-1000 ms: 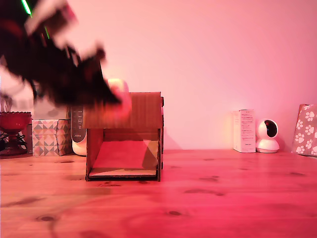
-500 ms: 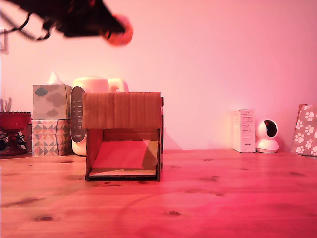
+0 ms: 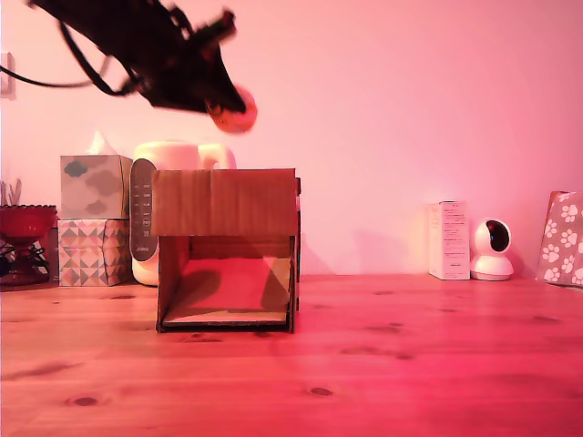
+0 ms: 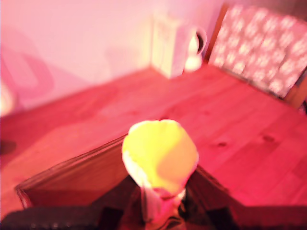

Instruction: Drop the footbag into the cardboard dice tower

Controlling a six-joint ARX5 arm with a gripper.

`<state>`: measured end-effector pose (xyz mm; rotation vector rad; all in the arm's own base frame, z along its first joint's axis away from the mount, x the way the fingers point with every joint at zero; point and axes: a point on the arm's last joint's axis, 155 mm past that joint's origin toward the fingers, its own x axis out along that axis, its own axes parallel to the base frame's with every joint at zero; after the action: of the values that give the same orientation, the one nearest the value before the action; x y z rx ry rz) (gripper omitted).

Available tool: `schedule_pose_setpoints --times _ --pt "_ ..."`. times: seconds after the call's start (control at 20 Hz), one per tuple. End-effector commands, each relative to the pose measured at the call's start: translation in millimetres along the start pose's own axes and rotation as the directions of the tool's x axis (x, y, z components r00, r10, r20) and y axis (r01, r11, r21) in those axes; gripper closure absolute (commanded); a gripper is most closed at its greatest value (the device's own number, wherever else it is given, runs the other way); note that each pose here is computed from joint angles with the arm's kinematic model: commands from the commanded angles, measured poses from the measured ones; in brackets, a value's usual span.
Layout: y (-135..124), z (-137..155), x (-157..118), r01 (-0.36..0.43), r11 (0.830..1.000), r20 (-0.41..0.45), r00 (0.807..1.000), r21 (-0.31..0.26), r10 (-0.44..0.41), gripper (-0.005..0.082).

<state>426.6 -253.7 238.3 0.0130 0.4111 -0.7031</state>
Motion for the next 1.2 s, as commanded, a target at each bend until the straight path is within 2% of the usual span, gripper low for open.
schedule_pose_setpoints --times 0.0,0.15,0.35,0.4,0.45,0.5,0.55,0.6,0.75,0.8,0.9,0.95,1.05,1.1,1.15 --pt "5 -3 10 0.004 1.0 -0.025 1.0 0.002 -0.004 0.0641" --pt "11 -6 21 0.01 1.0 -0.049 0.999 -0.004 -0.01 0.0641" --pt "12 -2 21 0.008 1.0 -0.037 0.999 0.007 -0.008 0.0626" --pt "11 0 21 0.012 1.0 -0.034 0.999 0.02 -0.011 0.0548" --pt "10 2 21 0.021 0.999 -0.03 0.999 0.036 -0.02 0.0421" --pt "8 4 21 0.027 0.999 -0.027 0.999 0.037 -0.026 0.0226" --pt "7 6 20 0.032 0.999 -0.026 0.999 0.035 -0.031 0.0072" --pt "6 6 18 0.033 0.999 -0.036 0.999 0.035 -0.032 0.0011" --pt "2 10 7 0.035 0.999 -0.06 0.998 0.026 -0.033 0.001" --pt "0 10 1 0.035 0.999 -0.069 0.997 0.024 -0.033 0.0024" --pt "-5 9 -12 0.039 0.999 -0.093 0.995 0.014 -0.038 0.0147" --pt "-8 4 -19 0.045 0.999 -0.123 0.991 0.003 -0.044 0.0256" --pt "-15 -7 -32 0.064 0.998 -0.181 0.981 -0.022 -0.067 0.0584" --pt "-23 -11 -36 0.1 0.994 -0.199 0.974 -0.034 -0.105 0.0736" --pt "-29 -15 -41 0.128 0.991 -0.216 0.967 -0.034 -0.132 0.0794"
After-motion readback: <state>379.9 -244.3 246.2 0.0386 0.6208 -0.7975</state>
